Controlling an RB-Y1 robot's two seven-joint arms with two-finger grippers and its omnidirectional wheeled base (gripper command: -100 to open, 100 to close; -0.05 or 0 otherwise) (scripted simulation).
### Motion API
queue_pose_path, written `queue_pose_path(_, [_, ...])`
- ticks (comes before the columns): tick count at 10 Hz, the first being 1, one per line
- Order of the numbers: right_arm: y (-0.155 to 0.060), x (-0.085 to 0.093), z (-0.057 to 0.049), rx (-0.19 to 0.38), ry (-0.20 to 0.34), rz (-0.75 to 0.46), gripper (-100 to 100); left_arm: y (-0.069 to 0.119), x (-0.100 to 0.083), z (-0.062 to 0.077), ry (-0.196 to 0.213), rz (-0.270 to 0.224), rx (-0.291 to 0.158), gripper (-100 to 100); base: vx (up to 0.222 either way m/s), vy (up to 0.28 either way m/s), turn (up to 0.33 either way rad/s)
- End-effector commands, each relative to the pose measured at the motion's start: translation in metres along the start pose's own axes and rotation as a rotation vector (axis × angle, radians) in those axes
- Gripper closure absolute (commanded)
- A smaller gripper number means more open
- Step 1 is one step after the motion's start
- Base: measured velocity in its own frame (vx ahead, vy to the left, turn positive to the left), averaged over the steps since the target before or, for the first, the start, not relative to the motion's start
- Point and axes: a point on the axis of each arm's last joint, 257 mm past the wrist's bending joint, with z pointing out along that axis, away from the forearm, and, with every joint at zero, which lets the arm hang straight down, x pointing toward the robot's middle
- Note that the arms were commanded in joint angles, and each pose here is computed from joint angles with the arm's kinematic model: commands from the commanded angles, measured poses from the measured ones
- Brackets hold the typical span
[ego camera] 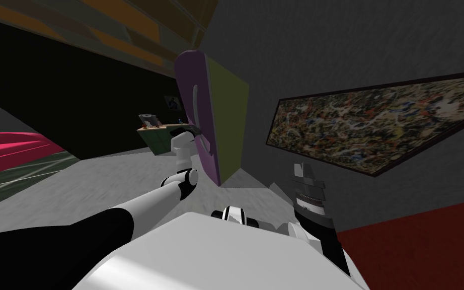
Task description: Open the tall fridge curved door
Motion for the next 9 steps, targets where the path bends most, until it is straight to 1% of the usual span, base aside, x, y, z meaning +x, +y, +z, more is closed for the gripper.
queue_pose_path(1, [0.000,0.000,0.000,0.000,0.000,0.000,0,-0.020,-0.012,0.005,0.003,-0.013,0.010,100,-0.024,-0.095,0.004])
queue_pose_path(2, [0.000,0.000,0.000,0.000,0.000,0.000,0,-0.017,-0.013,0.004,0.000,-0.006,0.011,100,-0.008,-0.033,0.003])
queue_pose_path(3, [0.000,0.000,0.000,0.000,0.000,0.000,0,0.006,-0.016,0.007,0.005,0.004,-0.015,-100,-0.030,0.102,-0.093])
queue_pose_path(4, [0.000,0.000,0.000,0.000,0.000,0.000,0,0.010,-0.016,0.008,0.006,0.006,-0.020,-100,-0.063,0.151,-0.092])
queue_pose_path(5, [0.000,0.000,0.000,0.000,0.000,0.000,0,0.023,-0.017,0.009,0.009,0.011,-0.034,-100,-0.079,0.149,-0.050])
queue_pose_path(6, [0.000,0.000,0.000,0.000,0.000,0.000,0,0.017,-0.016,0.009,0.007,0.007,-0.029,-100,-0.037,0.072,-0.014])
queue_pose_path(7, [0.000,0.000,0.000,0.000,0.000,0.000,0,0.018,-0.016,0.010,0.008,0.008,-0.028,-100,-0.008,0.019,0.006])
queue_pose_path(8, [0.000,0.000,0.000,0.000,0.000,0.000,0,0.018,-0.016,0.010,0.007,0.008,-0.028,100,-0.005,0.009,0.002])
queue_pose_path(9, [0.000,0.000,0.000,0.000,0.000,0.000,0,0.027,-0.009,0.009,0.024,0.003,-0.052,100,-0.081,0.182,-0.054])
